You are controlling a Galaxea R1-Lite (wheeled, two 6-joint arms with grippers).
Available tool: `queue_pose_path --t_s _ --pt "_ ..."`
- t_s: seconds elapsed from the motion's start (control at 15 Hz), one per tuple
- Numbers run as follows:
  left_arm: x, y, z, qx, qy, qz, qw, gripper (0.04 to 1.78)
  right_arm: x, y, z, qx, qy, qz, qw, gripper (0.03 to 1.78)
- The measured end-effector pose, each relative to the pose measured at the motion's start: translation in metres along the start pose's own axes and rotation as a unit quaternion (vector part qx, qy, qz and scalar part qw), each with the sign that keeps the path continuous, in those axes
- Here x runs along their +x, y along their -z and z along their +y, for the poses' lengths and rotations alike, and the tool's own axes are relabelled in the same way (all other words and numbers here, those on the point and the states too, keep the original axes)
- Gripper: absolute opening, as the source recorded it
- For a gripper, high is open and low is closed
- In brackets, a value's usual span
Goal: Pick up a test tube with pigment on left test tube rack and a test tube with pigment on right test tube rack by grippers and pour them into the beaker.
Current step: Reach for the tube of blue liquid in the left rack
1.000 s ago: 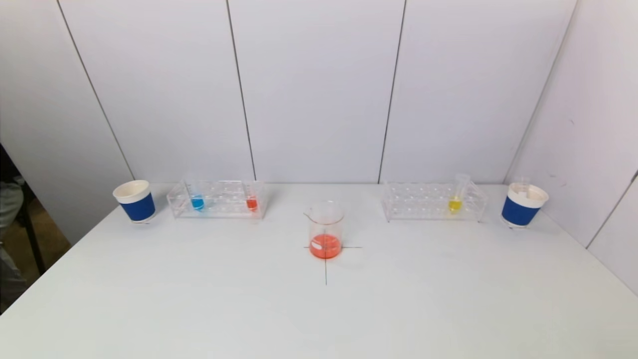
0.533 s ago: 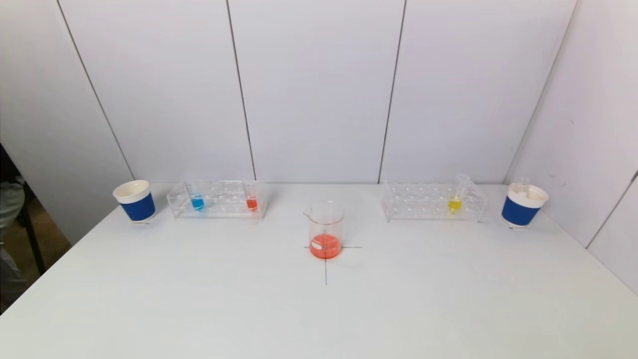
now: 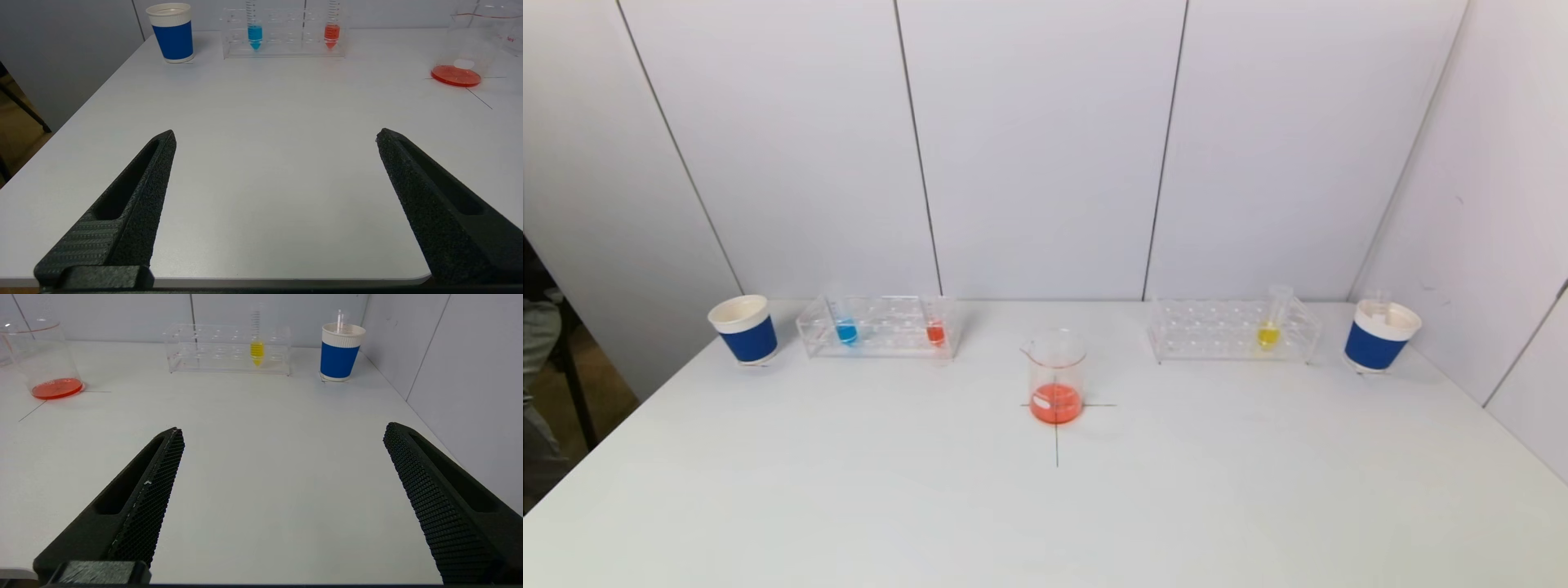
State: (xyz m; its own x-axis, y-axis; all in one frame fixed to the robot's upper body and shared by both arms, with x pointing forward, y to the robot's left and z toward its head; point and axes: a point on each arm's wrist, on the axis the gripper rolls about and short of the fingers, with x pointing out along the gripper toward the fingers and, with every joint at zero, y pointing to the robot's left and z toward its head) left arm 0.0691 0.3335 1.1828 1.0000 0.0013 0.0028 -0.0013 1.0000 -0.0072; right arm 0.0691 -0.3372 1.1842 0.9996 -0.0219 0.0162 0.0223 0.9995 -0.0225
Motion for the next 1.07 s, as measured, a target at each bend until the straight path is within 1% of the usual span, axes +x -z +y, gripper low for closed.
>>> queue_pose_path --t_s 0.53,0.73,1.07 --pt "0.0000 0.0000 0.0000 0.000 0.000 0.000 1.000 1.72 -0.0001 0.0000 -0.0001 0.010 0.001 -0.001 1.0000 1.77" --pt "0.0000 0.0000 0.0000 0.000 0.000 0.000 1.000 1.72 -0.0001 0.0000 -0.0001 0.022 0.001 -0.001 0.9998 1.77" --pt "0.0000 0.0000 0.0000 0.000 0.000 0.000 1.000 1.72 -0.0001 0.0000 -0.0002 0.022 0.001 0.000 0.9998 1.77"
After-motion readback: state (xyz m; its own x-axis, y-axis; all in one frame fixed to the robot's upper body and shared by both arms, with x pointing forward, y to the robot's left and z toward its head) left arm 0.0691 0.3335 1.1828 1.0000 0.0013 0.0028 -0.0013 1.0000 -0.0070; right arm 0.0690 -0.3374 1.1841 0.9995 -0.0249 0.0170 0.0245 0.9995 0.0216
